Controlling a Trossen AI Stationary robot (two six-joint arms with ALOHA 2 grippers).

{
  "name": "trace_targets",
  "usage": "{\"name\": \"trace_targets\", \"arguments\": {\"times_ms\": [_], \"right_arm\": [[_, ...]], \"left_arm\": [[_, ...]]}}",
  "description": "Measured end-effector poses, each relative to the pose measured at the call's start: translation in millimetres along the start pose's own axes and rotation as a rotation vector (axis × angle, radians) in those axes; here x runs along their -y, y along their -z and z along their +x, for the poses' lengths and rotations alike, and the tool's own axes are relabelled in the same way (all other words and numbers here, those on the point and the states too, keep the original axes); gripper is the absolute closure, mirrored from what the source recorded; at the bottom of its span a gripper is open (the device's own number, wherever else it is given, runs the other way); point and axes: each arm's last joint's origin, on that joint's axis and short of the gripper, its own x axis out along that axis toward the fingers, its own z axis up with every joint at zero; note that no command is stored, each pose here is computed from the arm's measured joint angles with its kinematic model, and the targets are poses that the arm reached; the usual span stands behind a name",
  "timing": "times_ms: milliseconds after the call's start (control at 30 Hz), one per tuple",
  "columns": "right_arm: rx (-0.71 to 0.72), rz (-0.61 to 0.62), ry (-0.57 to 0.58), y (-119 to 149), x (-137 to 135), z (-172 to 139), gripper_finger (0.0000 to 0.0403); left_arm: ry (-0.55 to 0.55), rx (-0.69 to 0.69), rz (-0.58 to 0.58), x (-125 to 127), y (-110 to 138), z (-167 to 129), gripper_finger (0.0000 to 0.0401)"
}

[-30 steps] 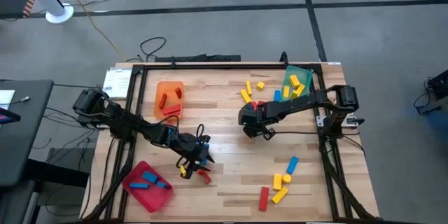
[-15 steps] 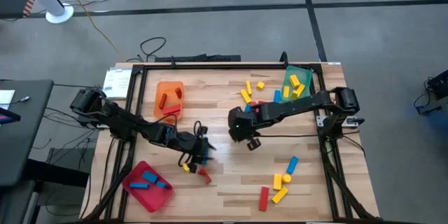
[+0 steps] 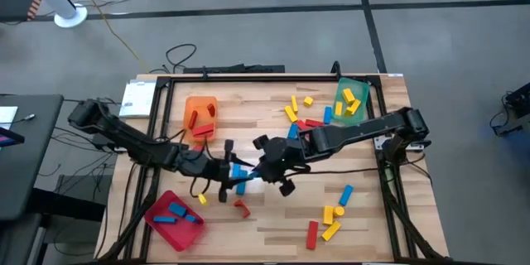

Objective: Sort blocks
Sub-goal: Put the blue wooden block into the red bin

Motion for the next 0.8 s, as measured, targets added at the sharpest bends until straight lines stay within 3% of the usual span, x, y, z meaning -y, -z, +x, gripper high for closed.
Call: {"name": "trace_targets", "arguments": {"times_ms": [267,500,800], "right_arm": [[0.183,-0.056,0.054,-33,-1,-14,0.0339],[0.264,-0.079,0.127,-42,3,-16,0.0339],[0.222,-0.069,0.281,-43,8,-18,0.0339]], "left_arm": [[-0.009,0.063,0.004,-7,-13,-14,0.0232],[0.028,0.177,-0.001,-6,-23,-16,0.0232],[-0.197,0.215,0.024,-9,-34,-21,0.0232]]}}
